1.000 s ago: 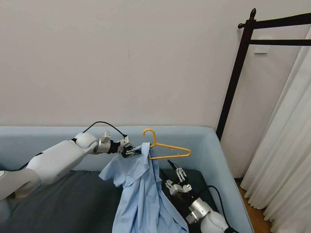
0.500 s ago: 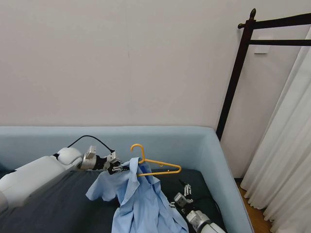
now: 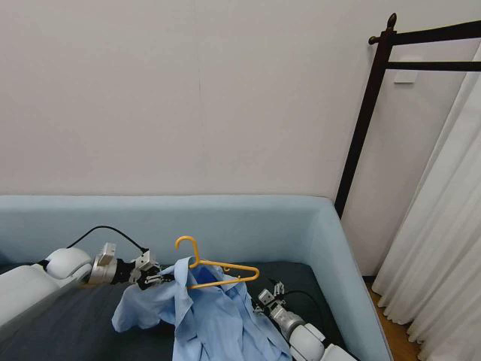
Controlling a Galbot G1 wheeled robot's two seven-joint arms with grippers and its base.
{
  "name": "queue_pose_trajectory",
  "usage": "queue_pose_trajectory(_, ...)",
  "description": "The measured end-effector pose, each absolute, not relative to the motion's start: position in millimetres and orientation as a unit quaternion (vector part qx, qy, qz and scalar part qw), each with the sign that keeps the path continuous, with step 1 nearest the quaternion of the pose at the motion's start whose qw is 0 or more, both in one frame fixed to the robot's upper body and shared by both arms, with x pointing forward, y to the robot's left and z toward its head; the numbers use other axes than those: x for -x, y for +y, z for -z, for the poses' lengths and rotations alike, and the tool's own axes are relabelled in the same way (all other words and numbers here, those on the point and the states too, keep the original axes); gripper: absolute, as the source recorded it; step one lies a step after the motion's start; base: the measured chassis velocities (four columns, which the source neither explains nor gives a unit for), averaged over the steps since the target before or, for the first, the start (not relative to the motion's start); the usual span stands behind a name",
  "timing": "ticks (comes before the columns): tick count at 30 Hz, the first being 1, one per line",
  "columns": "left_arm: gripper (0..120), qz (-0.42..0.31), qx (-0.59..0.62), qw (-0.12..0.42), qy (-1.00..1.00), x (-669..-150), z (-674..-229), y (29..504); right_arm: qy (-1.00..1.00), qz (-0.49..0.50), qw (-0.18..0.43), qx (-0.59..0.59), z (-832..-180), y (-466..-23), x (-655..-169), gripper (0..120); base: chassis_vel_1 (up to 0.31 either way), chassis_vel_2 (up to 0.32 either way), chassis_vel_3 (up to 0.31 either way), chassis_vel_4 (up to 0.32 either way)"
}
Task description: Pick up the clothes from the sofa and hang them on the clothes hanger.
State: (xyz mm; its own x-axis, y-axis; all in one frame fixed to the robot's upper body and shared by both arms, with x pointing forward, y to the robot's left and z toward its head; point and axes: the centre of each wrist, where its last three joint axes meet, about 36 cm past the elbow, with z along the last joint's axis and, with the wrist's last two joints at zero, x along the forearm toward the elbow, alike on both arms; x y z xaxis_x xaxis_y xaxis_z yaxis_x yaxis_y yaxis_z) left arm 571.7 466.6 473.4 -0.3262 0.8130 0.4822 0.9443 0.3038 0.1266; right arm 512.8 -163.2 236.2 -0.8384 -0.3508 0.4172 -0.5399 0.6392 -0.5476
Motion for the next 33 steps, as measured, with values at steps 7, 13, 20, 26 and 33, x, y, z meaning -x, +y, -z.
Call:
queue_pose_trajectory(7,1,0.192,0.55,0.163,-0.796,-563,-471,473,-0.908,-0.298,0.17,-0.238,-226,-130,-517,100,0.0,0.0,0.0,0.0)
queue_pose_trajectory(13,1,0.193,0.55,0.162,-0.796,-558,-473,476,-0.931,-0.218,0.198,-0.216,-235,-100,-527,100,0.0,0.0,0.0,0.0)
queue_pose_trajectory(20,1,0.195,0.551,0.164,-0.795,-552,-477,479,-0.937,-0.194,0.215,-0.197,-227,-98,-535,94,0.0,0.0,0.0,0.0)
queue_pose_trajectory(26,1,0.192,0.551,0.164,-0.795,-548,-477,479,-0.94,-0.179,0.218,-0.191,-227,-102,-541,83,0.0,0.0,0.0,0.0)
queue_pose_trajectory(33,1,0.191,0.552,0.17,-0.794,-543,-470,480,-0.939,-0.169,0.225,-0.197,-226,-92,-543,68,0.0,0.0,0.0,0.0)
